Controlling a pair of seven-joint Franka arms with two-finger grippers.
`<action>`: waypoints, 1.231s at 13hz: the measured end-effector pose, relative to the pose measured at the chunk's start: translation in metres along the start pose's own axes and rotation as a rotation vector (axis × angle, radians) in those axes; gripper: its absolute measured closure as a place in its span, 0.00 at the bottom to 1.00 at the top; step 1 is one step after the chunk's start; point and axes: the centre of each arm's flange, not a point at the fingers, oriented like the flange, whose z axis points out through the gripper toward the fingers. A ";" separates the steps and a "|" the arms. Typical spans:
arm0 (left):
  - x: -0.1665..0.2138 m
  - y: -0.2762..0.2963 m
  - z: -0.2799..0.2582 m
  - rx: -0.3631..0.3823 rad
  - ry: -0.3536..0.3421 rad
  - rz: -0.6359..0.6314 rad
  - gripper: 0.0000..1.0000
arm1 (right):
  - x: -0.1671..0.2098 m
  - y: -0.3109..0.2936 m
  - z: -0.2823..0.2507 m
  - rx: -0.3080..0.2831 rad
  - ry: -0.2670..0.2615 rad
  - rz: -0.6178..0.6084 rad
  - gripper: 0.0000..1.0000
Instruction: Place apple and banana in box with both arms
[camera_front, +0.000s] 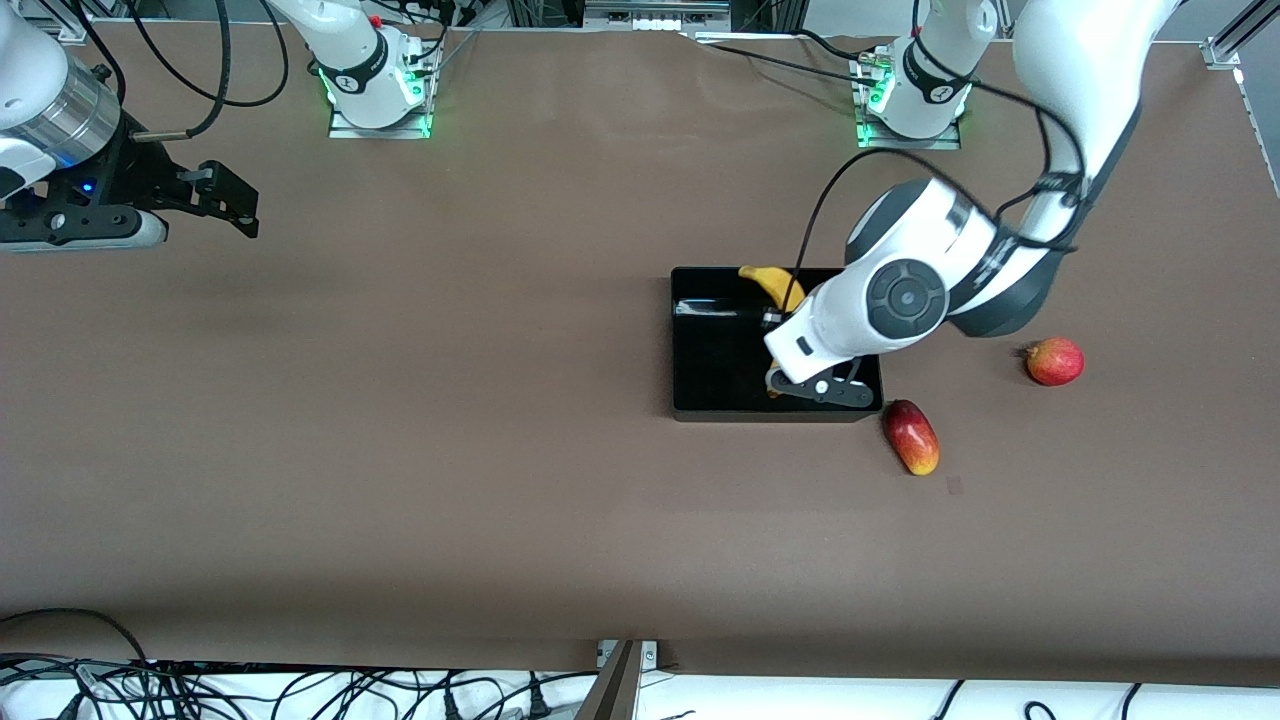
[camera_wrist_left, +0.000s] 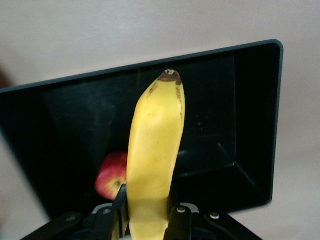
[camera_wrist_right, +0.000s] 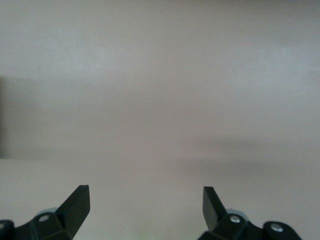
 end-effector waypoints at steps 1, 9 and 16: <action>0.000 0.005 0.017 -0.011 0.002 0.009 0.67 | 0.000 0.000 0.000 0.000 0.000 0.000 0.00; 0.000 0.045 0.085 0.041 0.059 0.100 0.67 | 0.000 0.000 0.000 0.000 -0.001 0.000 0.00; 0.015 0.032 0.127 0.017 0.051 0.088 0.60 | 0.000 0.000 0.000 0.000 -0.001 0.000 0.00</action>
